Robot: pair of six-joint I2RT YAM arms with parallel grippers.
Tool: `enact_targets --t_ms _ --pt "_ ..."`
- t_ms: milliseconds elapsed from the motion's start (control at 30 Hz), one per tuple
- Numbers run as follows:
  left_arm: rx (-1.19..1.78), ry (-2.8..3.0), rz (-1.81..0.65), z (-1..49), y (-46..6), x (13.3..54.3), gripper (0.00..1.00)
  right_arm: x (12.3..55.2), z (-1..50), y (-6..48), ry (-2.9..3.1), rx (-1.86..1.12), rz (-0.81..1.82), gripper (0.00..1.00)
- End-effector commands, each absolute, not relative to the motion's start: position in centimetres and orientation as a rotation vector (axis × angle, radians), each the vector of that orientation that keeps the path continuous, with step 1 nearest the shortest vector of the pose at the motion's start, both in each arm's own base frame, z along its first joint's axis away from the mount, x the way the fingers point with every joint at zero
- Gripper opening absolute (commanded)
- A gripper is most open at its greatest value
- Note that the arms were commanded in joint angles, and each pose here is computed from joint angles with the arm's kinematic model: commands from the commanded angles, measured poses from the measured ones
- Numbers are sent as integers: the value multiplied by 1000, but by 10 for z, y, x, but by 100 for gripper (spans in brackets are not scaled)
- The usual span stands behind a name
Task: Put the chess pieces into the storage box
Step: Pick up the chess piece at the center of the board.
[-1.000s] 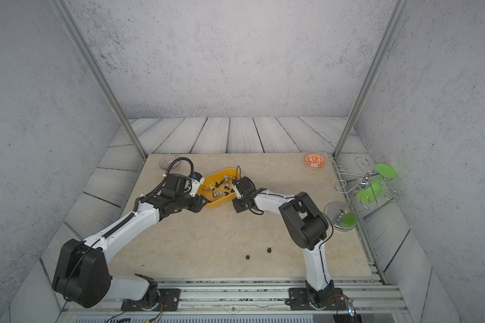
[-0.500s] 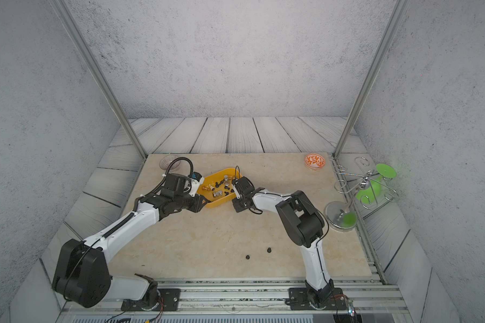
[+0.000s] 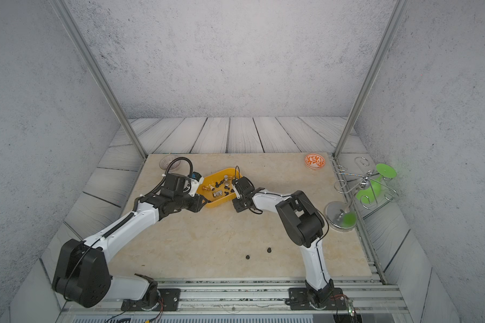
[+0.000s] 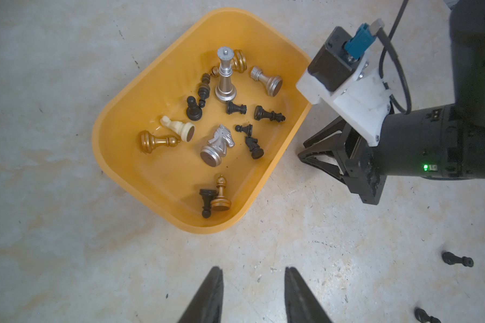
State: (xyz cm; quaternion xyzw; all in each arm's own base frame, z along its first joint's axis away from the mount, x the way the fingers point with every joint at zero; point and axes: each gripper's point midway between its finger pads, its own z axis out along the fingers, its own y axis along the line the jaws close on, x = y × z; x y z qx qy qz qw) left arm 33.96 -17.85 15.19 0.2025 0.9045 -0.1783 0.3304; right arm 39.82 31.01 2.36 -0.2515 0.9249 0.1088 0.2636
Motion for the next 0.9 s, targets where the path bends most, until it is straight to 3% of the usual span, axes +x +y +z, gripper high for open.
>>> enact_targets --t_ms 0,633,867 --pt "506 2369 -454 153 -172 338 40 392 20 304 2528 -684 259 21" --pt "501 2367 -472 156 -172 336 40 431 156 302 2284 -645 308 21" --pt "498 2369 -473 156 -171 333 40 465 176 310 2244 -660 319 22"
